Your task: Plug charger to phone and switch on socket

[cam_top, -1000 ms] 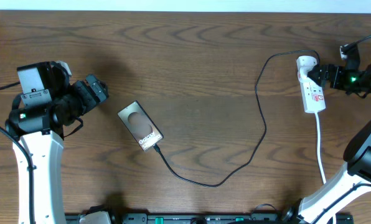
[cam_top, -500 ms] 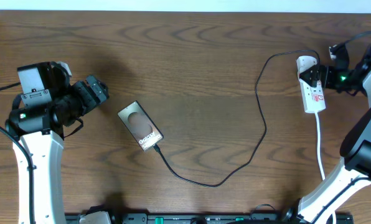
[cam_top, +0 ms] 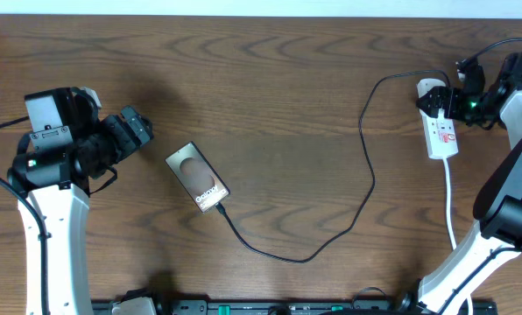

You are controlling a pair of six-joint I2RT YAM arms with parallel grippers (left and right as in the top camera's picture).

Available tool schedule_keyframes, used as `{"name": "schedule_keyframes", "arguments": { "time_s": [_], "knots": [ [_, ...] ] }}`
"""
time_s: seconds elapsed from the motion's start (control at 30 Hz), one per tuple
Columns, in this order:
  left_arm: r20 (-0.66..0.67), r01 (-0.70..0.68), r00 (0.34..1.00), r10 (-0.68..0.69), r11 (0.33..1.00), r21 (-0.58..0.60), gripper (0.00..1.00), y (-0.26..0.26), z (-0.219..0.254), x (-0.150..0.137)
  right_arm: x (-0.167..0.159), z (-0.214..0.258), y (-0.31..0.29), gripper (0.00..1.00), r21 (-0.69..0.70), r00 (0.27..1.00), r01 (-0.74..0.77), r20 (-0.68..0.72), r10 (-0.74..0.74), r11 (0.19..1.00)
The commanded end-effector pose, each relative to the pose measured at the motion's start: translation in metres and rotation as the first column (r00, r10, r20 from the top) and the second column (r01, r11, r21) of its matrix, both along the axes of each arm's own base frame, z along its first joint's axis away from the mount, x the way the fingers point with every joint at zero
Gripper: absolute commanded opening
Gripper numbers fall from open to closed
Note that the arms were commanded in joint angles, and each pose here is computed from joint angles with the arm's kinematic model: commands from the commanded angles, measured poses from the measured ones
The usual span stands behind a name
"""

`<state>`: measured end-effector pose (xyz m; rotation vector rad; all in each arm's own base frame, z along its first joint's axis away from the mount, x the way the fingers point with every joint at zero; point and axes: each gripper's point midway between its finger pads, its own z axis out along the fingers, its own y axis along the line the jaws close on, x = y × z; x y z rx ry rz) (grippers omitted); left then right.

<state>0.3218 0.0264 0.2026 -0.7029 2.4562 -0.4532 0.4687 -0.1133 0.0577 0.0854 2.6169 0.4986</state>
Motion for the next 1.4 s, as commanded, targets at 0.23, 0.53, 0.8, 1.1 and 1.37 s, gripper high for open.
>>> {"name": "schedule_keyframes", "arguments": {
  "time_s": [0.23,0.53,0.8,1.1,1.37],
  "knots": [
    [-0.012,-0.006,1.0,0.006,1.0,0.012,0.98,0.003,-0.002,-0.001,-0.016,-0.039,0.026,0.99,0.079,0.997,0.044,-0.072,-0.038,0.996],
    [-0.012,-0.006,1.0,0.006,1.0,0.012,0.98,0.003,-0.002,-0.001,-0.02,-0.044,0.049,0.99,0.165,0.992,0.077,-0.109,-0.06,0.983],
    [-0.012,-0.006,1.0,0.006,1.0,0.012,0.98,0.003,-0.002,-0.001,-0.026,-0.044,0.054,0.97,0.195,0.988,0.09,-0.141,-0.063,0.977],
    [-0.012,-0.006,1.0,0.006,1.0,0.012,0.98,0.003,-0.002,-0.001,-0.02,-0.045,0.027,0.96,0.07,0.983,0.132,-0.136,-0.121,0.989],
    [-0.015,-0.006,1.0,0.006,1.0,0.011,0.98,0.003,-0.002,-0.002,-0.013,-0.03,0.014,0.96,0.035,0.983,0.143,-0.123,-0.138,0.989]
  ]
}}
